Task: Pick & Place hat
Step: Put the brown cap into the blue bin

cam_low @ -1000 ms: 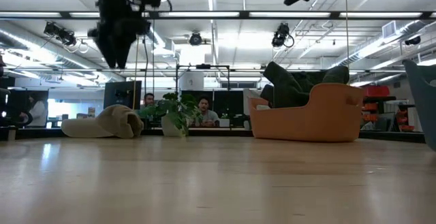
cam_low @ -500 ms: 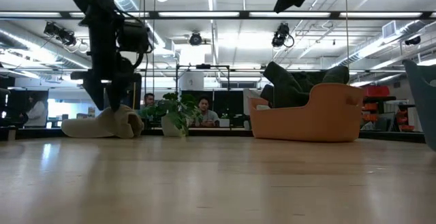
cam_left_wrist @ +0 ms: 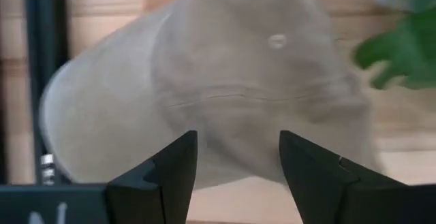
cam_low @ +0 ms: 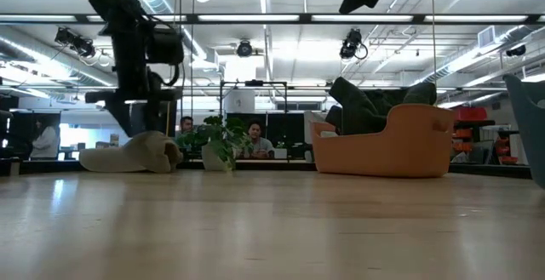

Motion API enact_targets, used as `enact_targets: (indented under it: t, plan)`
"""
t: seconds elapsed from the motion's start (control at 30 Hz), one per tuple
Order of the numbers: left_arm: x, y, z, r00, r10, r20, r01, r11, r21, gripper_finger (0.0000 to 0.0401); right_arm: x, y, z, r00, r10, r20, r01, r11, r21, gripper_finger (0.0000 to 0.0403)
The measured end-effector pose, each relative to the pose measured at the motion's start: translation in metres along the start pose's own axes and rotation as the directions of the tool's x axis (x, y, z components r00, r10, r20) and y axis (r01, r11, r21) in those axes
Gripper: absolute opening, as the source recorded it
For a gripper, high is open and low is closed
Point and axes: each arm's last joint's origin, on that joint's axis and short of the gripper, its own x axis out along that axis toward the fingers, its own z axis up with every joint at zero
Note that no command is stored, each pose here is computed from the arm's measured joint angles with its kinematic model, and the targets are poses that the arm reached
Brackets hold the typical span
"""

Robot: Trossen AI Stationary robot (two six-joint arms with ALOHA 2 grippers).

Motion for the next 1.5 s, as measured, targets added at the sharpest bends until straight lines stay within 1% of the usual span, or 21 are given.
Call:
enact_targets:
  t: [0.13,0.3,0.43,0.53,0.63,0.73,0.9,0.93,1.13,1.23,1.3,1.43,1.5]
  plan:
    - [0.013,0.011,-0.006,0.999,0.039,-0.008,-0.04,0.999,-0.034,0.0213,0.0,0.0,0.0,1.0,0.0,0.0,0.0,1.0,0.003,0.016]
    - [0.03,0.017,-0.012,0.999,0.016,0.043,-0.011,0.994,-0.108,0.0213,0.0,0.0,0.0,1.0,0.0,0.0,0.0,1.0,0.002,0.016]
    - [0.034,0.018,-0.013,0.998,0.004,0.066,0.004,0.994,-0.114,0.0213,0.0,0.0,0.0,1.0,0.001,0.001,-0.001,1.0,0.002,0.016]
    - [0.034,0.015,-0.01,0.995,-0.017,0.093,0.025,0.996,-0.085,0.0205,0.0,0.0,0.001,1.0,0.001,0.008,-0.001,1.0,0.002,0.016]
    - [0.034,0.015,-0.009,0.994,-0.028,0.105,0.033,0.998,-0.05,0.0176,0.0,0.0,0.002,1.0,0.002,0.015,-0.002,1.0,0.002,0.016]
    - [0.034,0.015,-0.009,0.994,-0.028,0.104,0.029,1.0,-0.005,0.0126,0.0,0.0,0.002,1.0,0.002,0.024,-0.002,1.0,0.002,0.016]
    - [0.034,0.014,-0.009,0.995,-0.049,0.088,0.043,0.997,0.062,0.002,0.0,0.0,0.002,1.0,0.003,0.025,-0.003,1.0,0.006,0.016]
    - [0.034,0.014,-0.01,0.995,-0.059,0.078,0.054,0.996,0.065,0.0013,0.0,0.0,0.002,1.0,0.003,0.025,-0.003,1.0,0.007,0.016]
    - [0.031,0.006,-0.017,0.991,-0.135,0.014,0.133,0.985,0.111,0.0007,0.0,0.0,0.002,1.0,0.009,0.025,-0.009,1.0,0.008,0.016]
    - [0.028,0.002,-0.026,0.988,-0.149,-0.035,0.153,0.979,0.136,0.0005,0.0,0.001,0.003,0.999,0.036,0.026,-0.037,0.999,0.008,0.016]
    - [0.022,-0.002,-0.034,0.982,-0.174,-0.074,0.183,0.971,0.156,0.0005,0.0,0.002,0.003,0.998,0.049,0.034,-0.05,0.999,0.009,0.016]
    - [0.002,-0.01,-0.055,0.96,-0.24,-0.145,0.268,0.937,0.224,0.0004,0.0,0.003,0.006,0.997,0.057,0.058,-0.059,0.998,0.031,0.016]
    - [-0.011,-0.013,-0.067,0.94,-0.288,-0.183,0.328,0.909,0.256,0.0004,0.0,0.003,0.007,0.996,0.058,0.069,-0.06,0.998,0.036,0.016]
